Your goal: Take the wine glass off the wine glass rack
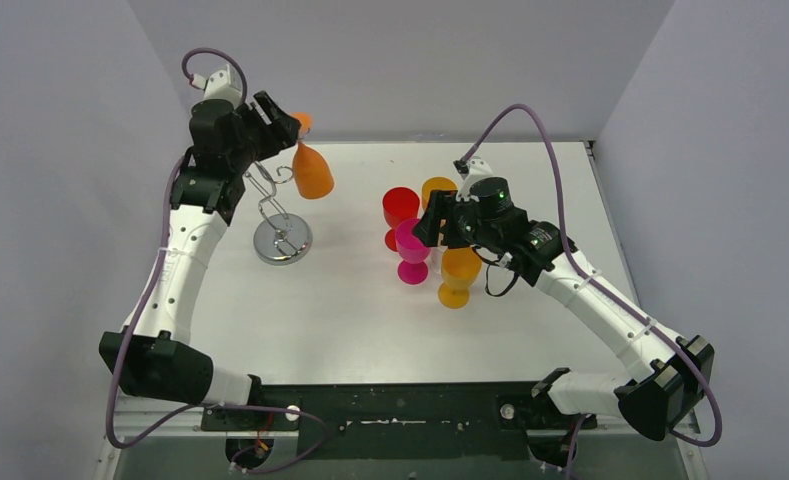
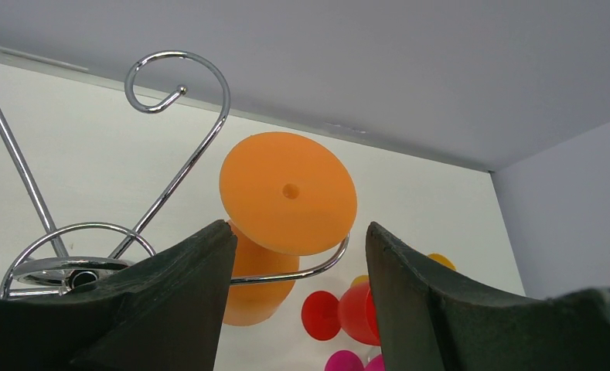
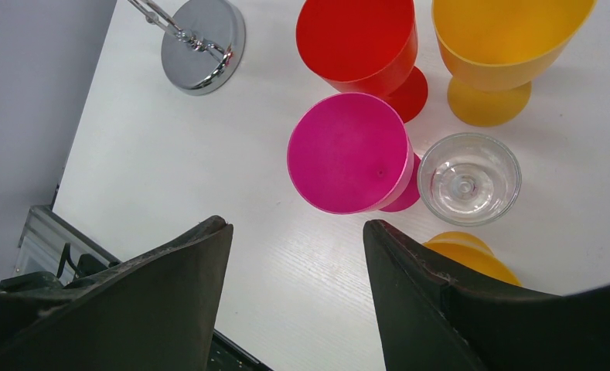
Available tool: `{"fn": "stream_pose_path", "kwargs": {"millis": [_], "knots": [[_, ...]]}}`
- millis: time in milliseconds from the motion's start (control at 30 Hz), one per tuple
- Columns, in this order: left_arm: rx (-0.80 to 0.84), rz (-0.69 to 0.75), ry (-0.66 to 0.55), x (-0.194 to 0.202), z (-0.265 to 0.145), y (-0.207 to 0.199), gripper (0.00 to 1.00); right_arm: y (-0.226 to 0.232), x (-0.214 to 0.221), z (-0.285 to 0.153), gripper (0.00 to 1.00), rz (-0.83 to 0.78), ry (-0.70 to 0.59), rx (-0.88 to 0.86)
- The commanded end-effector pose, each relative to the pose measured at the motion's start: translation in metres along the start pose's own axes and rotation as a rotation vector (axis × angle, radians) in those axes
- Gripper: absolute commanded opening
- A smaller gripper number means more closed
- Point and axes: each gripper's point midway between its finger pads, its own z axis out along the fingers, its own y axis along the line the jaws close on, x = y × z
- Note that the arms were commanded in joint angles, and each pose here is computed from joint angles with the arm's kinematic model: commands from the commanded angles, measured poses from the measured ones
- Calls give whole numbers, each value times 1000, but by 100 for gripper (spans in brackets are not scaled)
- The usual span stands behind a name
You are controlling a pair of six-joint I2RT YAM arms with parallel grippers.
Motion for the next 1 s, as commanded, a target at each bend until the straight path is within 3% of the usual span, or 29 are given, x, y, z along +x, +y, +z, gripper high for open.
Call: {"fn": "stream_pose_path", "kwargs": {"millis": [0, 433, 967], "knots": [[20, -23, -106, -26, 3, -6, 60, 6, -14, -7, 64, 12, -61, -30], [-7, -82, -101, -17, 15, 2, 57, 4, -12, -5, 64, 10, -54, -25], [-30, -92, -108, -16, -2, 6, 65, 5, -8, -2, 64, 13, -42, -33]]}}
